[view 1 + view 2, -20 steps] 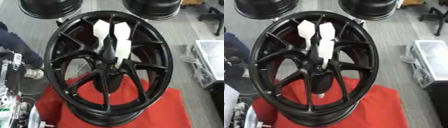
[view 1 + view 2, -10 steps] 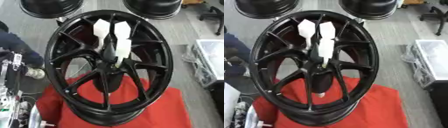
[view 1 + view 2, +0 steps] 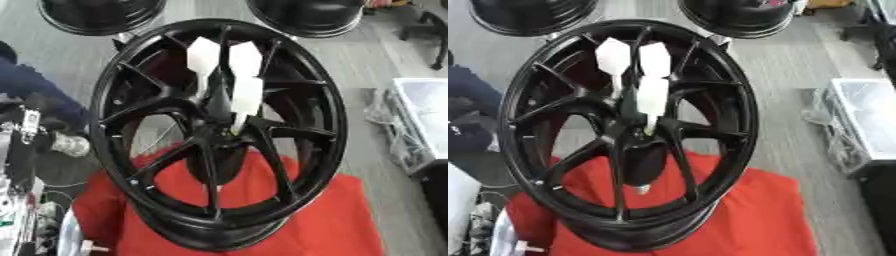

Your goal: Pull the pin out of the wheel hub.

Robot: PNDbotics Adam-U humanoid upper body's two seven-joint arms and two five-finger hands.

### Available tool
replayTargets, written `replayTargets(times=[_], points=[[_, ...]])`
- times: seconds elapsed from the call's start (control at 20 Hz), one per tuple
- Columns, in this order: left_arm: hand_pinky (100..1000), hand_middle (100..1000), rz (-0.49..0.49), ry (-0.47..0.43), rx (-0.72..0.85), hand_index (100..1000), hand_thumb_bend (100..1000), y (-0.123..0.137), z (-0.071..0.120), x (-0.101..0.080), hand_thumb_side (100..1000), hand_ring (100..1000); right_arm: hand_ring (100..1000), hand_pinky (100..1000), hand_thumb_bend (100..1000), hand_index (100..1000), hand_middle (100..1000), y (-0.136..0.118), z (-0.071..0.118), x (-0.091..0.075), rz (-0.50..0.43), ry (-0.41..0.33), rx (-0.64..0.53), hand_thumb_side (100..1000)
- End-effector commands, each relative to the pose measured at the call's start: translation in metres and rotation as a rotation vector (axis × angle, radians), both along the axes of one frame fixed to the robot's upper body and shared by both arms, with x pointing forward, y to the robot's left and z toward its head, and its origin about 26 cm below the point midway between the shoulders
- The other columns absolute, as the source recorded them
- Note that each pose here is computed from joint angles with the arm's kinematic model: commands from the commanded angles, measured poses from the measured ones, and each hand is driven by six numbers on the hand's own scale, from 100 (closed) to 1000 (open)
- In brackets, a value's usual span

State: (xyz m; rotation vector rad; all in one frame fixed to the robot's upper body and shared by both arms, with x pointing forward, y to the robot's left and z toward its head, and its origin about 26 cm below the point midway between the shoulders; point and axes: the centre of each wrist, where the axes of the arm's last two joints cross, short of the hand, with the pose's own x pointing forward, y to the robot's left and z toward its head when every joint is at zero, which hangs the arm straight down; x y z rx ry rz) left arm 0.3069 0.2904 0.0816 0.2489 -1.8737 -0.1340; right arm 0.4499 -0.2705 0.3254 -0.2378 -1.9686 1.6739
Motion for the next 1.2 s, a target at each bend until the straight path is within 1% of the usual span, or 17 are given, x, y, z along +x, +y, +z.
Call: replayTargets(times=[0.05, 0.45, 1.2], points=[[683, 673, -0.009, -0.023, 0.02, 719, 296, 0.001, 0.008, 0.001, 828, 800, 901, 851, 517, 958, 906, 0.006, 0.011, 0.0, 0.018, -0.02, -0.04, 366], [684, 673, -0.017, -0.02, 0.018, 720, 295, -0.001, 0.007, 0.001, 829, 800, 903, 852, 517, 958, 906, 0.024, 0.0, 0.007, 0.058, 0.019, -0.107, 356], [685, 674, -0.034, -0.019, 0.012, 721, 293, -0.004, 0.006, 0.003, 830, 800, 898, 850, 525, 954, 895, 0.049, -0.014, 0.018, 0.071, 0.025, -0.136, 351]])
